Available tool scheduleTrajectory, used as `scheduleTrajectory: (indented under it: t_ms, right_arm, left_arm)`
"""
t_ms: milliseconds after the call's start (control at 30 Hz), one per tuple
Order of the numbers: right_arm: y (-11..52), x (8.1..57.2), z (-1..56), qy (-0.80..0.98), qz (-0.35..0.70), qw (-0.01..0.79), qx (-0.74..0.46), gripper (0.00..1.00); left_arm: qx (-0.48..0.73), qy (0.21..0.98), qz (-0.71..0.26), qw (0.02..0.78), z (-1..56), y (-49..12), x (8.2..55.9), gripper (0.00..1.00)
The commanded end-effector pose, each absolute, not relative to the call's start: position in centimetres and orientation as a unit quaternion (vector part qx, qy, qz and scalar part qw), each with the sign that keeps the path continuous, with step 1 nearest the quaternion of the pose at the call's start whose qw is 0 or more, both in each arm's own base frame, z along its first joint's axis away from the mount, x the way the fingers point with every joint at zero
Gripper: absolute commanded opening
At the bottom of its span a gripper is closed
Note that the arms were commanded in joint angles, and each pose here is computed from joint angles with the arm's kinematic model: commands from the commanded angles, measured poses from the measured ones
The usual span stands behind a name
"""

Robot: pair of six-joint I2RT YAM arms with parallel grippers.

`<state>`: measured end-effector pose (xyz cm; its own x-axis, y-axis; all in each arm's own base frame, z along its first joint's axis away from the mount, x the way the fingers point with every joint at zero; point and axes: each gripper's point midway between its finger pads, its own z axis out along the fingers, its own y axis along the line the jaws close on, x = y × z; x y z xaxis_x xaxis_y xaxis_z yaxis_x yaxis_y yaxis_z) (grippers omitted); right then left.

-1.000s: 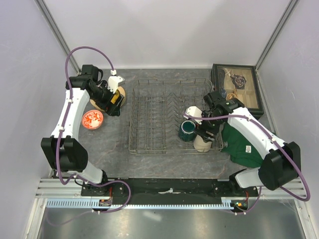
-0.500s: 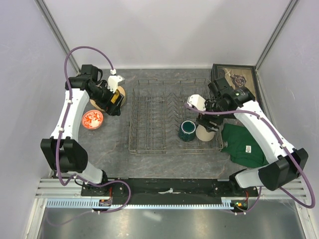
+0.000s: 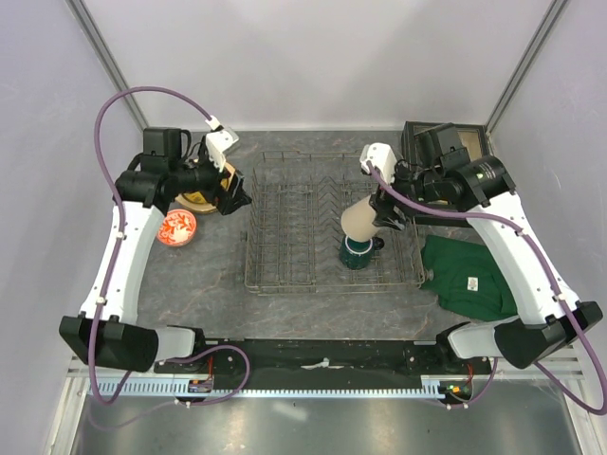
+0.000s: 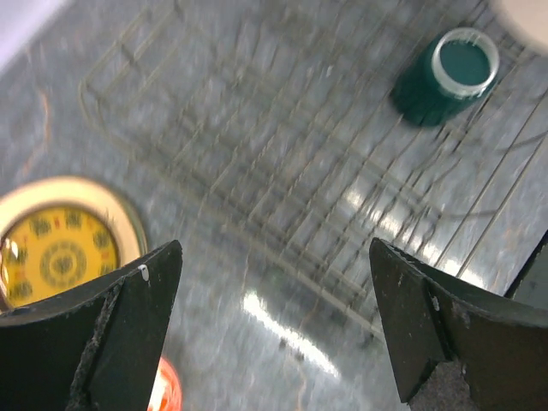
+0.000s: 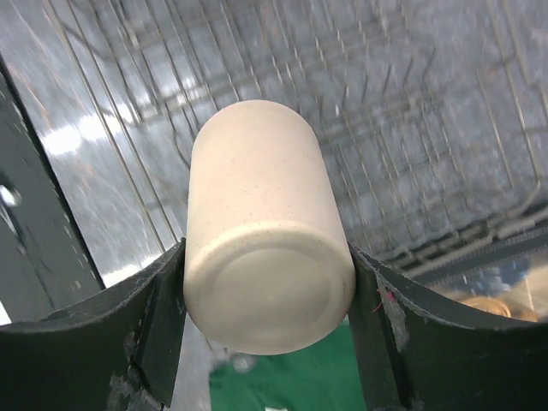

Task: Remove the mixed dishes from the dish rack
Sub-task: Pick up the cup from the dish rack, then place the cup at the center of the board.

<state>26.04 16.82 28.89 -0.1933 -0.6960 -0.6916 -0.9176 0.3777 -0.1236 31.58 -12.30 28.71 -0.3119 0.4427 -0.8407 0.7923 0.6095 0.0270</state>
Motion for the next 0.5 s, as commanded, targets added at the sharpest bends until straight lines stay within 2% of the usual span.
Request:
scheduleTrajectory:
  t_ms: [0,133,200,467]
  right_arm:
    - [20.2,26.7,33.8,0.703,0.236,0.441,-0.505,0.37]
    - [21.4,26.9,36.6,0.668,0.280,0.500,-0.474,0.34]
    - [22.2,27.2,37.4,0.661,0.308,0.503,-0.464,0.35]
    - [23.9,27.7,41.5,0.623,0.437,0.504,-0.408,0.34]
  left_arm:
    - [0.394,0.721,-0.253,0.510,32.9,-15.0,31.6,0.96]
    - [0.379,0.695,-0.294,0.536,33.6,-16.2,30.7,0.96]
    - [0.382,0.669,-0.304,0.561,35.0,-16.7,30.7,0.96]
    - [0.342,0.643,-0.387,0.565,36.6,-18.5,30.5,0.96]
